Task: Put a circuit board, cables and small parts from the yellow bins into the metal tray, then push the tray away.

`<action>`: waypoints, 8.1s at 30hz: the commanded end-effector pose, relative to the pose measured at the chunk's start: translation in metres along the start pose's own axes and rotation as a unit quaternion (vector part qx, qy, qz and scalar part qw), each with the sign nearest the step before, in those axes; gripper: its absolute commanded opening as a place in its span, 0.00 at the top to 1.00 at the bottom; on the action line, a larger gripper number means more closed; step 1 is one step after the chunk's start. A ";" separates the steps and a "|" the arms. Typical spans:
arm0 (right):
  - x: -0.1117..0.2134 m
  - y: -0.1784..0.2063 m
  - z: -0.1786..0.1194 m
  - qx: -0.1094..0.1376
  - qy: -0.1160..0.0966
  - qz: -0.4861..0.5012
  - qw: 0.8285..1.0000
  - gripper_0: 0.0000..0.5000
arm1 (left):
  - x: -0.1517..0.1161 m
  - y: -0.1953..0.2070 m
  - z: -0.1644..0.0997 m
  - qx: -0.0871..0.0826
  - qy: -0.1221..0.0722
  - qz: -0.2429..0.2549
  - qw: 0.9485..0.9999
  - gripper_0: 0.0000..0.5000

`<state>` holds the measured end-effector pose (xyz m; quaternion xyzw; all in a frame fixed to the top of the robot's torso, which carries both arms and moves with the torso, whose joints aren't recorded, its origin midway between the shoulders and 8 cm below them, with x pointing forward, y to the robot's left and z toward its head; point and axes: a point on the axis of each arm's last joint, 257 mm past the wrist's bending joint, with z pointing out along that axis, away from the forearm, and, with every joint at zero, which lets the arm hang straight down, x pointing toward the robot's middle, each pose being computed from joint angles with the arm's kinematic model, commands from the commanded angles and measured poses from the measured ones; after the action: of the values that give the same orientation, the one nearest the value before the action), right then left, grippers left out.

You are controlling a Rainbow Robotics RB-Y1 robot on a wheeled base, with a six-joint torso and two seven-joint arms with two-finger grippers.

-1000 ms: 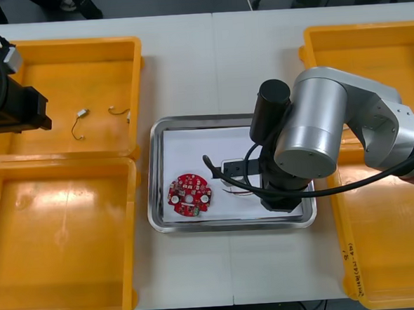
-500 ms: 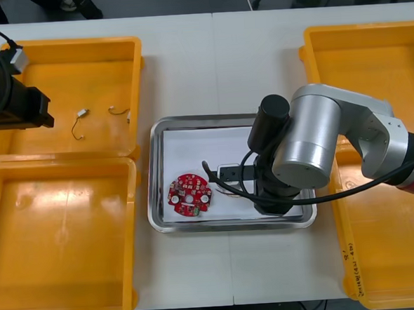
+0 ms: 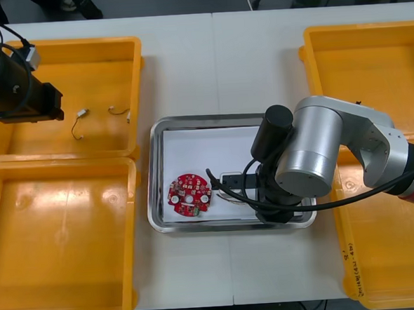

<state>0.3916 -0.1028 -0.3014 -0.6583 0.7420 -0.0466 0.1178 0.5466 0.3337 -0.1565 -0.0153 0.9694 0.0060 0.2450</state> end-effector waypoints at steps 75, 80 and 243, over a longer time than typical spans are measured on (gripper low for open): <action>0.164 -0.195 -0.220 0.161 -0.067 0.525 0.833 0.00 | -0.057 -0.057 0.073 0.031 -0.082 0.097 0.991 0.00; 0.197 -0.204 -0.218 0.178 -0.044 0.565 0.804 0.00 | -0.059 -0.057 0.073 0.030 -0.085 0.098 0.991 0.00; 0.310 -0.353 -0.169 0.295 -0.136 0.615 0.718 1.00 | 0.020 -0.055 0.072 0.037 -0.016 -0.045 0.998 0.00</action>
<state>0.6495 -0.4468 -0.1485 0.0067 0.9265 -0.0781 0.3679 0.5647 0.2942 -0.2263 -0.0207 0.9663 -0.0295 0.2550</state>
